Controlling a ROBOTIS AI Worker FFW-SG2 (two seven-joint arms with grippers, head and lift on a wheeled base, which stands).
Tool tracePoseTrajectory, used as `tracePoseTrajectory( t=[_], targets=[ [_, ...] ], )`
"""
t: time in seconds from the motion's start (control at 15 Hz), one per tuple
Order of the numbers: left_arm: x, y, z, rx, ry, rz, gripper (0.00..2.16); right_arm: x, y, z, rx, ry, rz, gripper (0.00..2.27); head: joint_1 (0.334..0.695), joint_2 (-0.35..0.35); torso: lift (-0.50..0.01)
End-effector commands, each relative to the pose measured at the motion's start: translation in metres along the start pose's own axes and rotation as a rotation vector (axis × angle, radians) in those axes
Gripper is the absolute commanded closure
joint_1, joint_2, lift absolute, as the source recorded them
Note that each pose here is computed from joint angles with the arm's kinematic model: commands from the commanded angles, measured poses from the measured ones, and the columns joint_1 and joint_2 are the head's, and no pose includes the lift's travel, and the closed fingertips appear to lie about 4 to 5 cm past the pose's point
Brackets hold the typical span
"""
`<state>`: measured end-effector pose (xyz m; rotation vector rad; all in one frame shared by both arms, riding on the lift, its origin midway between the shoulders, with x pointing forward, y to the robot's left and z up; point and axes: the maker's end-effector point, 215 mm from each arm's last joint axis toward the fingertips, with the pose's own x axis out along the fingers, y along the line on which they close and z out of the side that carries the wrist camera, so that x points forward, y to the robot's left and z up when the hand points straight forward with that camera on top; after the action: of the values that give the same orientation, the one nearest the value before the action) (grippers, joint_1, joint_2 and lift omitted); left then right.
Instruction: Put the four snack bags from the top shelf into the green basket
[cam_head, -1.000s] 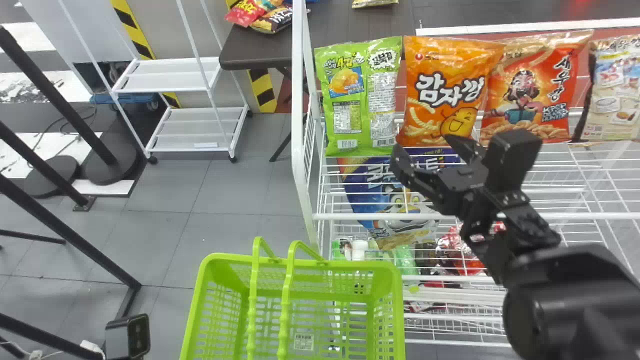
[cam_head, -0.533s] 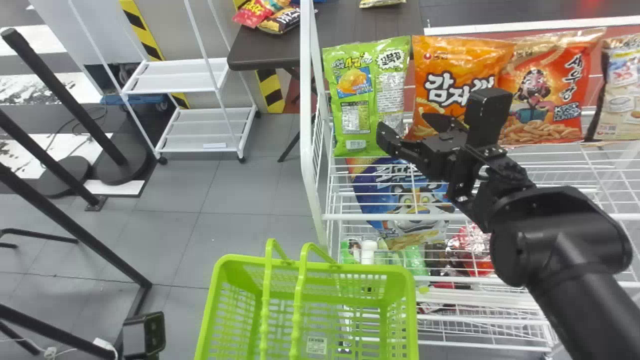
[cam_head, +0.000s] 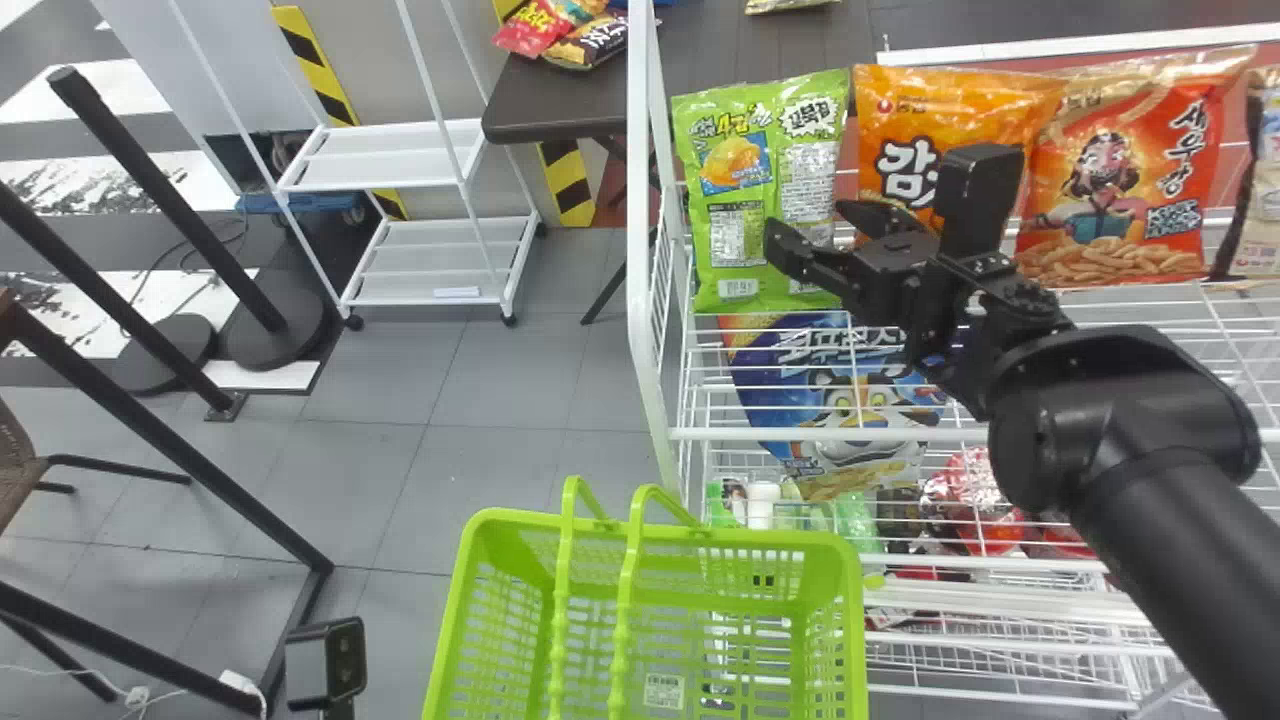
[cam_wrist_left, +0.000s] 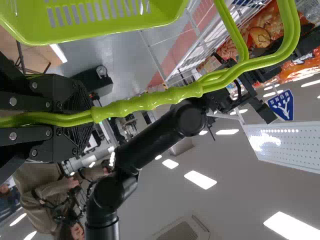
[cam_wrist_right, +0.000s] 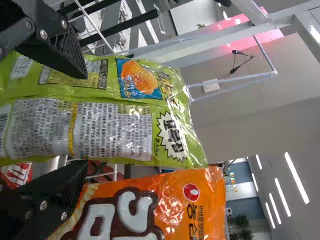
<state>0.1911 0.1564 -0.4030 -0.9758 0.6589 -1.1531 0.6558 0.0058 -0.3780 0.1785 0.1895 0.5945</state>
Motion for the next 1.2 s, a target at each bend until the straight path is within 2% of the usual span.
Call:
tracePoseTrajectory(
  t=[0.0,0.07,0.13,0.27,0.53,0.67,0.87,1.07,1.13],
  targets=[
    [-0.001,-0.002,0.0,-0.001,0.0,-0.01,2.15,0.004,0.01,0.004,-0.015,0.001,0.04,1.35,0.695,0.211,0.0],
    [-0.001,-0.002,0.0,-0.001,0.001,-0.01,2.15,0.004,0.009,0.002,-0.012,0.007,0.033,1.91,0.695,0.214,0.0],
    [-0.001,-0.002,0.0,-0.002,0.001,-0.009,2.15,0.004,0.008,0.001,-0.013,0.006,0.024,2.1,0.695,0.225,0.0],
    [-0.002,-0.001,-0.001,-0.006,0.0,-0.01,2.15,0.001,0.013,-0.003,-0.016,0.004,0.03,2.25,0.695,0.224,0.0],
    [-0.003,-0.002,-0.001,-0.008,0.002,-0.012,2.15,-0.013,0.03,-0.002,-0.059,0.002,0.017,2.25,0.695,0.237,0.0],
    [-0.005,-0.001,0.001,-0.006,0.001,-0.008,2.15,-0.032,0.025,0.007,-0.042,-0.022,-0.01,2.25,0.695,0.242,0.0],
    [-0.007,-0.001,0.005,-0.002,0.002,-0.006,2.15,-0.077,0.014,0.016,0.01,-0.037,-0.064,2.25,0.695,0.227,0.0],
    [-0.007,0.0,0.014,0.003,-0.002,-0.003,2.15,-0.144,0.001,0.001,0.073,0.014,-0.139,2.25,0.695,0.197,0.0],
    [-0.006,0.001,0.017,0.009,-0.004,-0.004,2.15,-0.167,0.007,-0.004,0.096,0.034,-0.143,2.25,0.695,0.167,0.0]
  ],
)
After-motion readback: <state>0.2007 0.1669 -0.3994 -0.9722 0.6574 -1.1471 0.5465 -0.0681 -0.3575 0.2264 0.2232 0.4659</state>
